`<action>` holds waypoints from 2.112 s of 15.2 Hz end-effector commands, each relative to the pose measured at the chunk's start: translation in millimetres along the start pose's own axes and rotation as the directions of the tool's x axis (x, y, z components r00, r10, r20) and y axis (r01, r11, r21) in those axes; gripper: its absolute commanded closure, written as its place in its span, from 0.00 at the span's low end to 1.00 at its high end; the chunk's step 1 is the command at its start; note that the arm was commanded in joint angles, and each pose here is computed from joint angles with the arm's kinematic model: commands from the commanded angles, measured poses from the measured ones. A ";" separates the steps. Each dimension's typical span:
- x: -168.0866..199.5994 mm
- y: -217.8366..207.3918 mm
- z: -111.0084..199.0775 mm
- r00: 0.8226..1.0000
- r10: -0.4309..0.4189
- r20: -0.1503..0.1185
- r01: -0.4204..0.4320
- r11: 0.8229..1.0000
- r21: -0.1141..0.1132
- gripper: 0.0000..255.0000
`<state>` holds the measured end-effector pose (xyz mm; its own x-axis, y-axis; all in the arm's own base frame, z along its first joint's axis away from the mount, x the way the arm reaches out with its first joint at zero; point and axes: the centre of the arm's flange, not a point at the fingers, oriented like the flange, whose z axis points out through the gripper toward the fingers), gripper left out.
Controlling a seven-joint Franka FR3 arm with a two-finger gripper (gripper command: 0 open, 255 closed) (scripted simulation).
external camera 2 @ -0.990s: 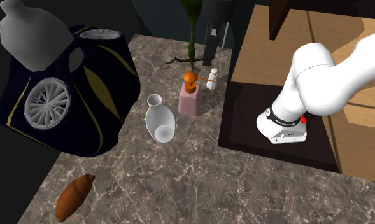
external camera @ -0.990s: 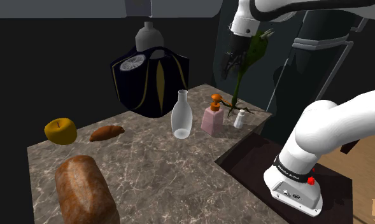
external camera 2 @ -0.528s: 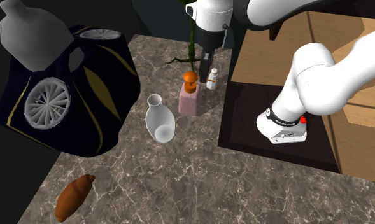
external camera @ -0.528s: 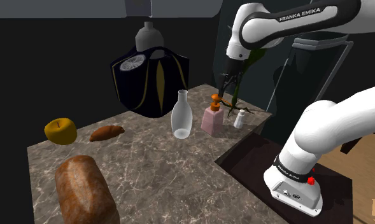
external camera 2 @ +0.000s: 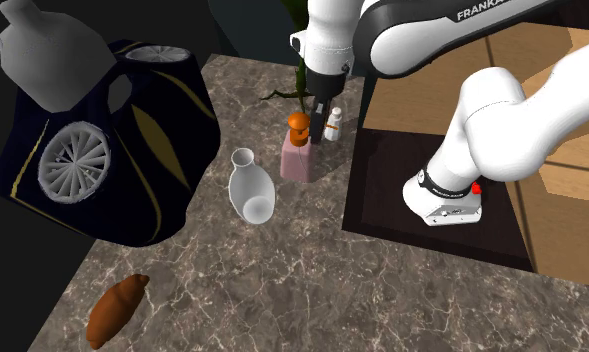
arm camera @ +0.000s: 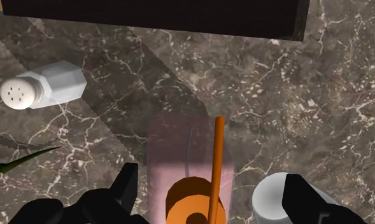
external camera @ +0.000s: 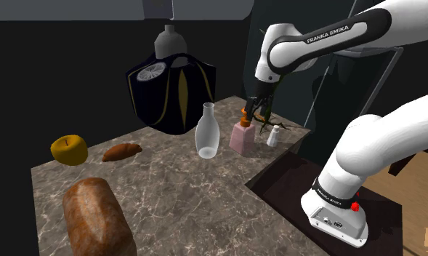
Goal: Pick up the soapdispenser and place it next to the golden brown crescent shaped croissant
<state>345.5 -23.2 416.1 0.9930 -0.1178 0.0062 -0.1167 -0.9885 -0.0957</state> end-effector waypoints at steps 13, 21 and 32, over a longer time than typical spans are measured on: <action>-0.4 -0.1 3.9 1.000 0.000 -0.001 0.000 1.000 0.000 1.00; -0.3 -2.2 -17.1 1.000 0.000 -0.001 0.000 1.000 0.000 1.00; 0.1 -7.7 -74.9 1.000 0.000 -0.001 0.000 1.000 0.000 1.00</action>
<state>344.2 -22.5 485.4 0.9930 -0.1179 0.0072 -0.1167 -0.9885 -0.0958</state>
